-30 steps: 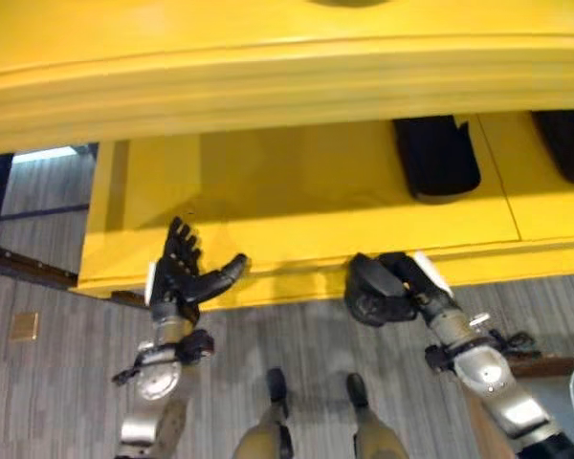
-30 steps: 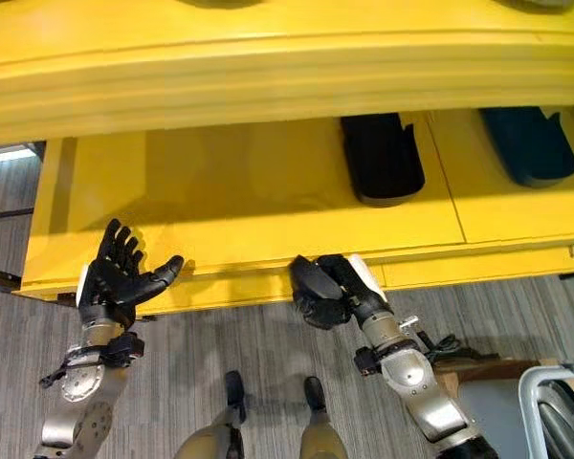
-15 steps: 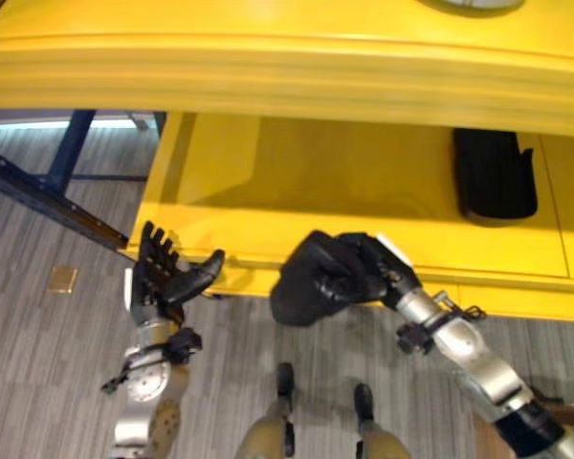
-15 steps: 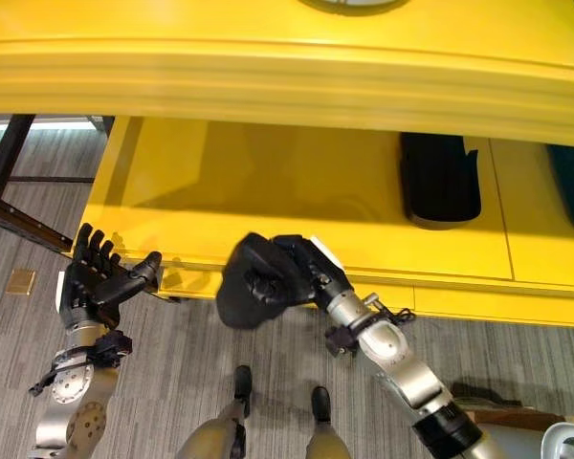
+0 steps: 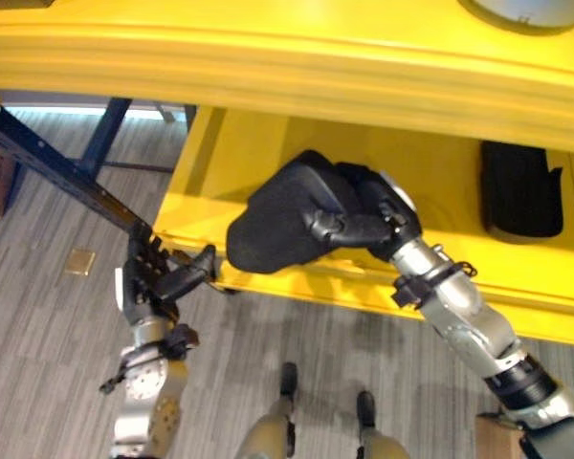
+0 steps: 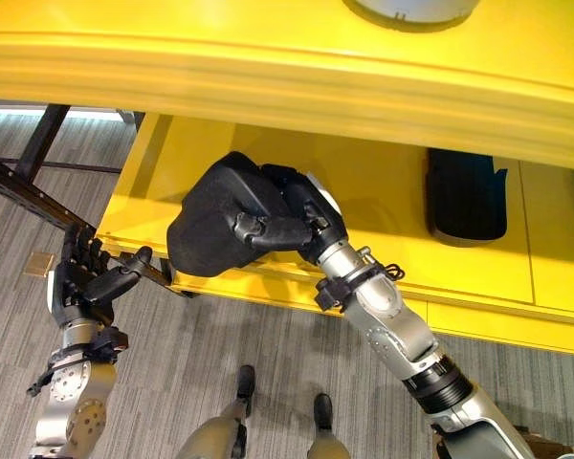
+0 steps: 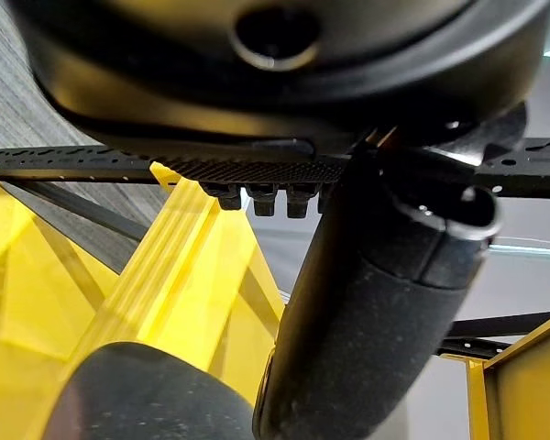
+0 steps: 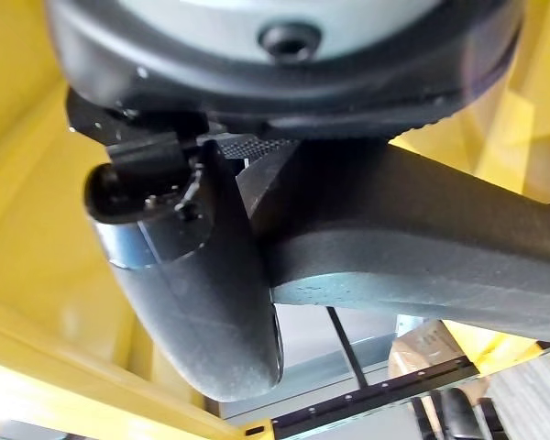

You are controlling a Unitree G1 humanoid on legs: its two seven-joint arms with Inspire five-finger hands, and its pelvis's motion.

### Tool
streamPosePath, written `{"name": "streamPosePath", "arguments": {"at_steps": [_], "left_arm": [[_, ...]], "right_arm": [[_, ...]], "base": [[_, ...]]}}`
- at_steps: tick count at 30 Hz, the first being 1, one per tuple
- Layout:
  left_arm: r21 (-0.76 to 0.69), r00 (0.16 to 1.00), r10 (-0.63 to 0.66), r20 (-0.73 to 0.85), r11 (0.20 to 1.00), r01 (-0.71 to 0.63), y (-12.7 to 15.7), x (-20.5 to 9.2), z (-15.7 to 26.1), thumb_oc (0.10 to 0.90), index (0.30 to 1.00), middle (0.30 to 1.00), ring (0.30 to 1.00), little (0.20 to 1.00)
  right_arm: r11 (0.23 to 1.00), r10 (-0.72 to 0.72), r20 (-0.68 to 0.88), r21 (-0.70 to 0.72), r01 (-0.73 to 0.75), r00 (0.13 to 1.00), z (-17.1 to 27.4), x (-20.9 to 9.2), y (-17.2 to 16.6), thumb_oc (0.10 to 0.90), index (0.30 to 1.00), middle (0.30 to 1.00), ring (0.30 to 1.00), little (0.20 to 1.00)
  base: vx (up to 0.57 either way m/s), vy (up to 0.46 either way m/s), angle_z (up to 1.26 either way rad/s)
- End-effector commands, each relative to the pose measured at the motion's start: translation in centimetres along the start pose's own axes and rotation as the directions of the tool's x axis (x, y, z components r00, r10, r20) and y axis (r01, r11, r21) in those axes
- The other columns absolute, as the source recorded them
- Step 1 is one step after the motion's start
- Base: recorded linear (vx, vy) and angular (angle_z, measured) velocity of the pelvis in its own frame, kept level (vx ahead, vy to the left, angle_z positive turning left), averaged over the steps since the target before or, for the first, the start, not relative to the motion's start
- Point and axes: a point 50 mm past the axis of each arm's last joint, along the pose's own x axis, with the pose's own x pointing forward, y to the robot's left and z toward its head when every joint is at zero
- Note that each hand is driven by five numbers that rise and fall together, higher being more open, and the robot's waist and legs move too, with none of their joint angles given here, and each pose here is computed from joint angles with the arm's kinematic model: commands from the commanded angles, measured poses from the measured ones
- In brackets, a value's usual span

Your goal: Move parts from the plastic box to the shelf.

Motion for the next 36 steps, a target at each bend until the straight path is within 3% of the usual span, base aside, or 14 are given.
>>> {"name": "streamPosePath", "arguments": {"at_steps": [1, 13, 24, 26, 28, 33, 36], "left_arm": [[-0.014, 0.972, -0.04, 0.233, 0.999, 0.044, -0.5, 1.4, 4.2, 0.9, 1.0, 1.0, 1.0, 1.0], [-0.013, 0.969, -0.043, 0.242, 0.999, 0.048, -0.7, 1.3, 4.5, 0.9, 1.0, 1.0, 1.0, 1.0], [-0.029, 0.969, -0.047, 0.243, 0.998, 0.055, -1.0, 1.2, 4.5, 0.9, 1.0, 1.0, 1.0, 1.0], [-0.005, 0.982, -0.047, 0.183, 0.999, 0.049, -1.3, 1.0, 3.0, 0.9, 1.0, 1.0, 1.0, 1.0], [-0.008, 0.976, -0.026, 0.217, 1.0, 0.028, 0.4, 0.3, 4.1, 0.9, 1.0, 1.0, 1.0, 1.0], [0.004, 0.969, -0.021, 0.247, 1.0, 0.021, -0.3, 1.1, 4.6, 0.9, 1.0, 1.0, 1.0, 1.0], [0.005, 0.967, -0.014, 0.255, 1.0, 0.013, -0.2, 1.4, 4.7, 0.9, 1.0, 1.0, 1.0, 1.0]], "right_arm": [[0.984, 0.104, 0.271, 0.112, -0.138, 0.957, 4.3, 2.3, 2.7, 0.4, 0.3, 0.3, 0.3, 0.3], [0.977, 0.1, 0.327, 0.148, -0.156, 0.94, 5.4, 3.3, 3.5, 0.4, 0.3, 0.3, 0.3, 0.3], [0.994, 0.054, 0.445, 0.06, -0.09, 0.894, 7.9, 3.6, 3.5, 0.4, 0.3, 0.3, 0.3, 0.3], [0.997, 0.049, 0.47, 0.036, -0.075, 0.881, 8.3, 4.0, 4.0, 0.4, 0.3, 0.3, 0.3, 0.3], [0.999, 0.036, 0.555, -0.03, -0.023, 0.831, 10.3, 3.1, 3.3, 0.4, 0.3, 0.3, 0.3, 0.3], [0.994, 0.04, 0.599, -0.105, 0.029, 0.8, 11.4, 2.9, 3.5, 0.4, 0.3, 0.3, 0.3, 0.3], [0.97, 0.084, 0.626, -0.231, 0.081, 0.775, 12.6, 3.3, 4.2, 0.4, 0.3, 0.3, 0.3, 0.3]], "base": [[0.0, 0.0, 0.0], [0.0, 0.0, 0.0], [0.0, 0.0, 0.0], [0.0, 0.0, 0.0], [0.0, 0.0, 0.0], [0.0, 0.001, -0.02], [0.01, 0.004, -0.1]]}}
